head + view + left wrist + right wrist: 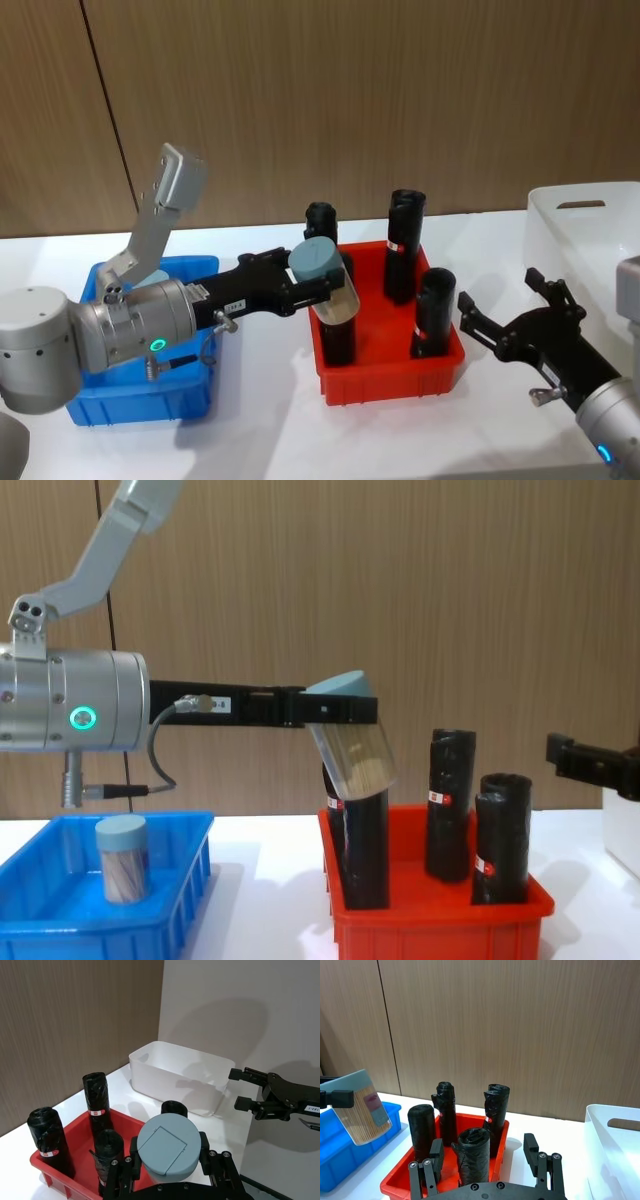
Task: Pick the cotton swabs from the blue box and place them into the white box.
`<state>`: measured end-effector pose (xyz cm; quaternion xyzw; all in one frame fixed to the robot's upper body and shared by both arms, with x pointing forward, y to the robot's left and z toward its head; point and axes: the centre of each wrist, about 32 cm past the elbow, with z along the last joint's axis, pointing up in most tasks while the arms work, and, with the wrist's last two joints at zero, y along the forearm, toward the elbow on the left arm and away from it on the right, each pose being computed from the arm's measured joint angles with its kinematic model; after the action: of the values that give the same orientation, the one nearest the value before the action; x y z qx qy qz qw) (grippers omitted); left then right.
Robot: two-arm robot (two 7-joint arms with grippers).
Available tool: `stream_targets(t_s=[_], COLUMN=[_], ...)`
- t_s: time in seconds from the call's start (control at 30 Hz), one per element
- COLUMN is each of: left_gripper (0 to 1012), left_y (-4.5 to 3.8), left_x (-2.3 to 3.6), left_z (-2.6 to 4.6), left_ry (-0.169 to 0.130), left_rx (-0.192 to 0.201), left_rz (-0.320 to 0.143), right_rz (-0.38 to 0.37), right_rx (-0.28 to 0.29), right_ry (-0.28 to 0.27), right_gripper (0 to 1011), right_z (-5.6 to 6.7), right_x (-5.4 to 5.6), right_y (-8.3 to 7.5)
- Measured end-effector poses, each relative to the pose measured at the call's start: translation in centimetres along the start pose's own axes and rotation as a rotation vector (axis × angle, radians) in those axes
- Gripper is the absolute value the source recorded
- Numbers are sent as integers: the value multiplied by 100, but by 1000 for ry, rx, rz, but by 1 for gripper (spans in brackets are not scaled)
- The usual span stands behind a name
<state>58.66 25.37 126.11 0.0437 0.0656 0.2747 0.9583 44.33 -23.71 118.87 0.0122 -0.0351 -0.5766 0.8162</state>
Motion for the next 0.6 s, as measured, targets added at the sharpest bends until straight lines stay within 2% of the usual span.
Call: stream_targets(t_s=[0.6], left_gripper=[664], left_y=[-6], left_x=[66], left_z=[-8], left_ry=[0], left_rx=[-5], left_rz=[-27], right_rz=[0], right_rx=[0], right_ry=[0], right_gripper=[1002], right_z=[0], right_x=[0], right_y=[0])
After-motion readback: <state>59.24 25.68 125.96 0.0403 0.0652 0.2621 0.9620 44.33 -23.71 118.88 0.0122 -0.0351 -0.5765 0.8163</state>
